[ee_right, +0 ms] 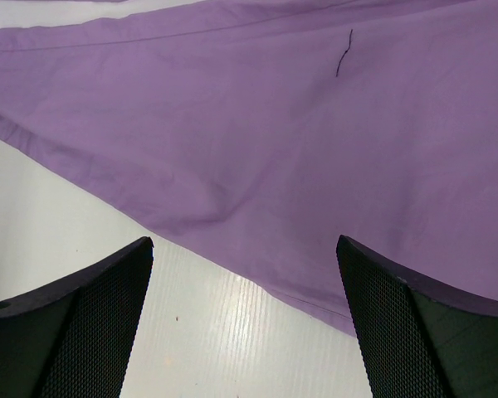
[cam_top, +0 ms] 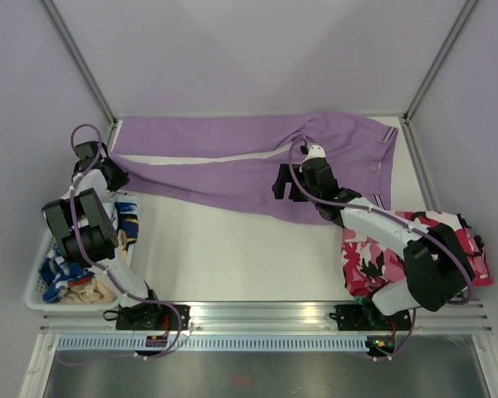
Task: Fold and stack the trousers
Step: Flatten the trousers out
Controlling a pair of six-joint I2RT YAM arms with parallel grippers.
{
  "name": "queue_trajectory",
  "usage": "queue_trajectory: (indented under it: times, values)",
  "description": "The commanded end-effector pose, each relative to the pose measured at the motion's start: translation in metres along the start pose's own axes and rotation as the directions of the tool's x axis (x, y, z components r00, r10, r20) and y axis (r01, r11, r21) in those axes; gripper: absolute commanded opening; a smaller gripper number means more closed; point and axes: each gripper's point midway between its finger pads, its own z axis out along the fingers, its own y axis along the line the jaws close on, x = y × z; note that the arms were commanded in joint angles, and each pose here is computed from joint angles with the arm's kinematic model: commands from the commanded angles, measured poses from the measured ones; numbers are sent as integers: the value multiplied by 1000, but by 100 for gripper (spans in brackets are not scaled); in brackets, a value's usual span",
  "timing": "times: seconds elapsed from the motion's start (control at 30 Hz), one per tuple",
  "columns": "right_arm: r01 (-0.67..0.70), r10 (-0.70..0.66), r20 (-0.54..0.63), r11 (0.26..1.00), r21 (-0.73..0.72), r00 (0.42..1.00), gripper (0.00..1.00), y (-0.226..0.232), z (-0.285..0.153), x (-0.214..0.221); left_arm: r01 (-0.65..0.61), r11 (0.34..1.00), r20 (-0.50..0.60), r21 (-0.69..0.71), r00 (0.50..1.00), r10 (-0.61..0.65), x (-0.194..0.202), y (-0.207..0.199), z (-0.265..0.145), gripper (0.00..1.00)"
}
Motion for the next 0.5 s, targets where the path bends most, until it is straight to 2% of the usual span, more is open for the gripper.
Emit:
queue_trajectory:
  times: [0.0, 0.1, 0.23, 0.47]
  values:
    - [-21, 21, 33, 1000, -16, 999, 98, 7, 7, -9, 45, 999, -150, -3, 988, -45, 40, 7, 16, 17]
    - [-20, 21, 29, 1000, -14, 999, 98, 7, 10, -8, 58, 998, -148, 5, 987, -57, 36, 3, 22, 17]
    - [-16, 17, 28, 1000, -9, 999, 98, 6, 14, -9, 65, 998, -157, 24, 986, -61, 34, -5, 32, 23]
    - [-7, 8, 11, 1000, -6, 1000, 98, 7, 24, -6, 76, 995, -141, 60, 988, -67, 27, -24, 44, 24]
